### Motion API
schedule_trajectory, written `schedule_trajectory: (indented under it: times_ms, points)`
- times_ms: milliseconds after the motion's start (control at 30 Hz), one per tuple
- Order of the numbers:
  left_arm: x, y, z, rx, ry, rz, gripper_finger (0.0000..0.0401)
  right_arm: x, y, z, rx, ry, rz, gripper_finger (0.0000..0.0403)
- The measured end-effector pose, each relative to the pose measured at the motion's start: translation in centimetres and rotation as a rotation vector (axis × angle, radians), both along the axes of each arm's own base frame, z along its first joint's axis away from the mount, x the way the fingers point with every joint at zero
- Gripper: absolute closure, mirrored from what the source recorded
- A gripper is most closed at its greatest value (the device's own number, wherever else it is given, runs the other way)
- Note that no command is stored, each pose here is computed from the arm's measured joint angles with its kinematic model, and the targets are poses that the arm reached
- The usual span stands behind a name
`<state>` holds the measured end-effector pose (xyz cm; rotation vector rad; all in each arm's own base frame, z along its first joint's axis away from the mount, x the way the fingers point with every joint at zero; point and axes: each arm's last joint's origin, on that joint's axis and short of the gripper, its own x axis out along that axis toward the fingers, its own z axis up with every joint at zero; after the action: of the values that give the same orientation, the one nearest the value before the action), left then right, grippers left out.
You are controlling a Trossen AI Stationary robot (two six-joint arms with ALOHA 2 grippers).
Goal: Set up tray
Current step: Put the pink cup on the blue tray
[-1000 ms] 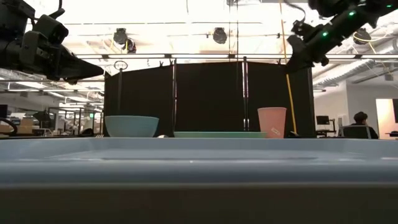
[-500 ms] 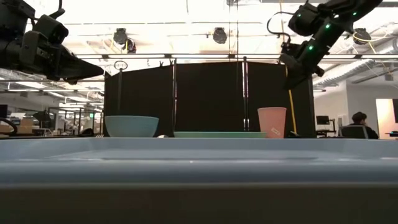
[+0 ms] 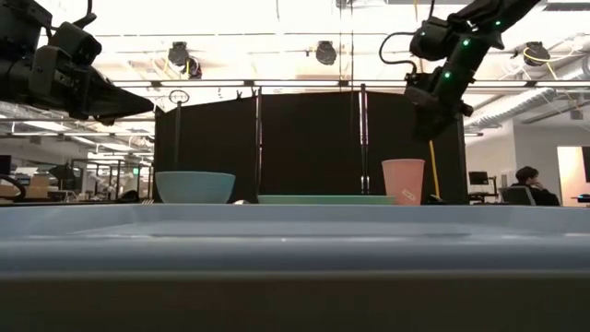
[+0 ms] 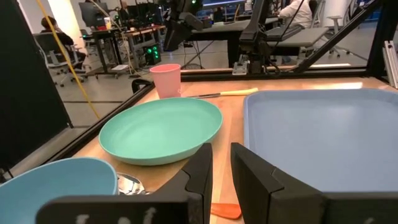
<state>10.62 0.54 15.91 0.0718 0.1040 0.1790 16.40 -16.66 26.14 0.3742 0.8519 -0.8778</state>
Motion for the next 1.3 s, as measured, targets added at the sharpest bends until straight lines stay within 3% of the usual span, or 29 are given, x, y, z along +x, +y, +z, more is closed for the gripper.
schedule_trajectory:
  times_ms: [467,1300]
  points:
    - [0.0,-0.1,0.0,-0.015,-0.001,-0.024,0.0339,2.3,-2.3,-0.9,0.096,0.112,0.015,0.0236]
    - [0.0,-0.1,-0.1,-0.014,0.005,-0.025,0.0339,2.8,-3.9,-3.9,0.215,0.170,0.018,0.0243]
